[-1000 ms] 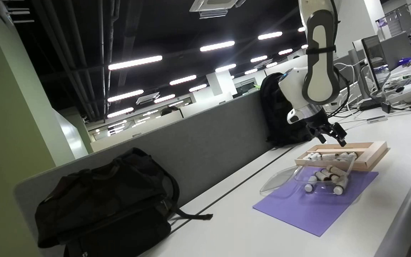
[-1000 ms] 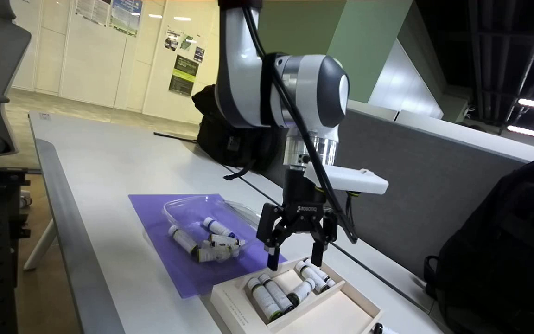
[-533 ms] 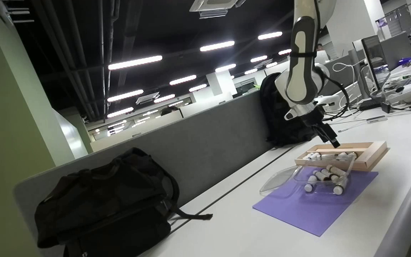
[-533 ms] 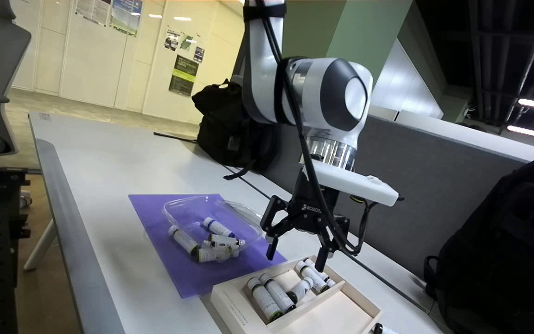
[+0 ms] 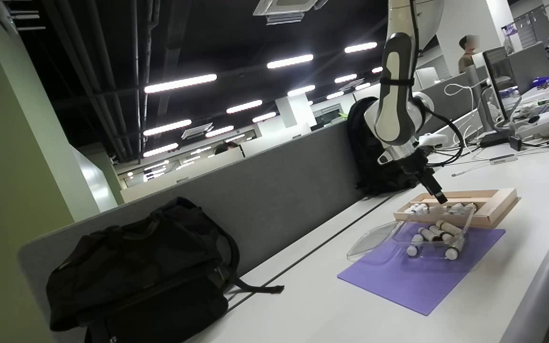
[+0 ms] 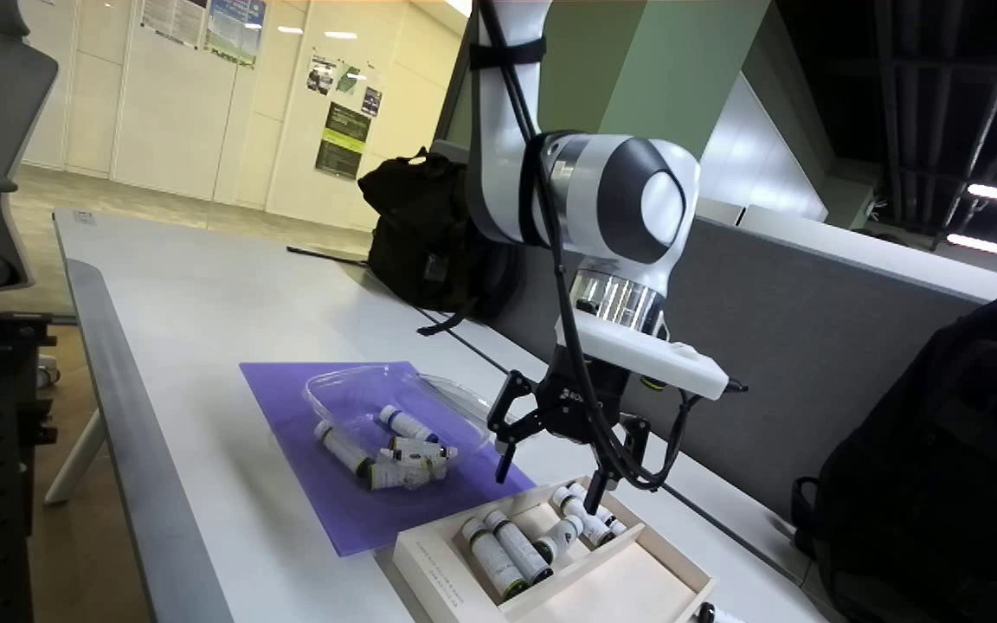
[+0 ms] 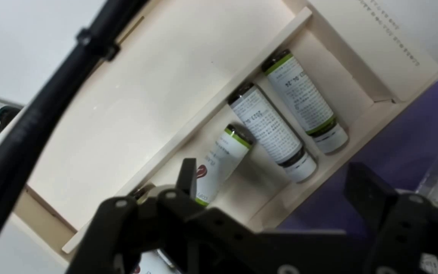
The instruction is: Put five bottles on the tray
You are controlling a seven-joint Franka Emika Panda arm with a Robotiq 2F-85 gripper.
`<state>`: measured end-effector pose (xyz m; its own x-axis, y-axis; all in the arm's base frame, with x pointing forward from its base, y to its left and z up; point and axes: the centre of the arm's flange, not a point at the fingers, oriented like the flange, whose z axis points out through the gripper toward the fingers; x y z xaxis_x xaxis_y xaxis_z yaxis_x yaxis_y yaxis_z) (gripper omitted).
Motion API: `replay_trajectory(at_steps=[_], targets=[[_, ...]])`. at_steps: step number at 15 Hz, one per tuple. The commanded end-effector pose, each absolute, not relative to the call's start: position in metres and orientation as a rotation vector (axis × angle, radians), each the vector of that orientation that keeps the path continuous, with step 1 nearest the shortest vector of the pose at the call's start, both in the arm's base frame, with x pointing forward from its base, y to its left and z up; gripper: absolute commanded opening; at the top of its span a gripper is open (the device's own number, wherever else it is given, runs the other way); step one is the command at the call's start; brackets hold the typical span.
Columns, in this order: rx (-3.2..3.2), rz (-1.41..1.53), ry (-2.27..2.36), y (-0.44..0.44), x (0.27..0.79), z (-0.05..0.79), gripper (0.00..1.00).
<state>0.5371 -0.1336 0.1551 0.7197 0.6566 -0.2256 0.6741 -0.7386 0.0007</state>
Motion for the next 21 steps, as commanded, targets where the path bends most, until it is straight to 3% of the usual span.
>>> replay_trajectory(at_steps=[1,16,17,18,20,21], targets=[[2.836,-0.324,1.099,-0.134,0.537,0.155,1.00],[2.855,-0.067,0.987,-0.147,0.548,0.120,1.00],[2.855,-0.063,0.987,-0.147,0.548,0.118,0.96],[2.854,-0.064,0.987,-0.148,0.548,0.117,0.75],[2.855,-0.063,0.981,-0.148,0.547,0.115,0.71],[2.858,-0.067,0.976,-0.148,0.548,0.114,0.63]])
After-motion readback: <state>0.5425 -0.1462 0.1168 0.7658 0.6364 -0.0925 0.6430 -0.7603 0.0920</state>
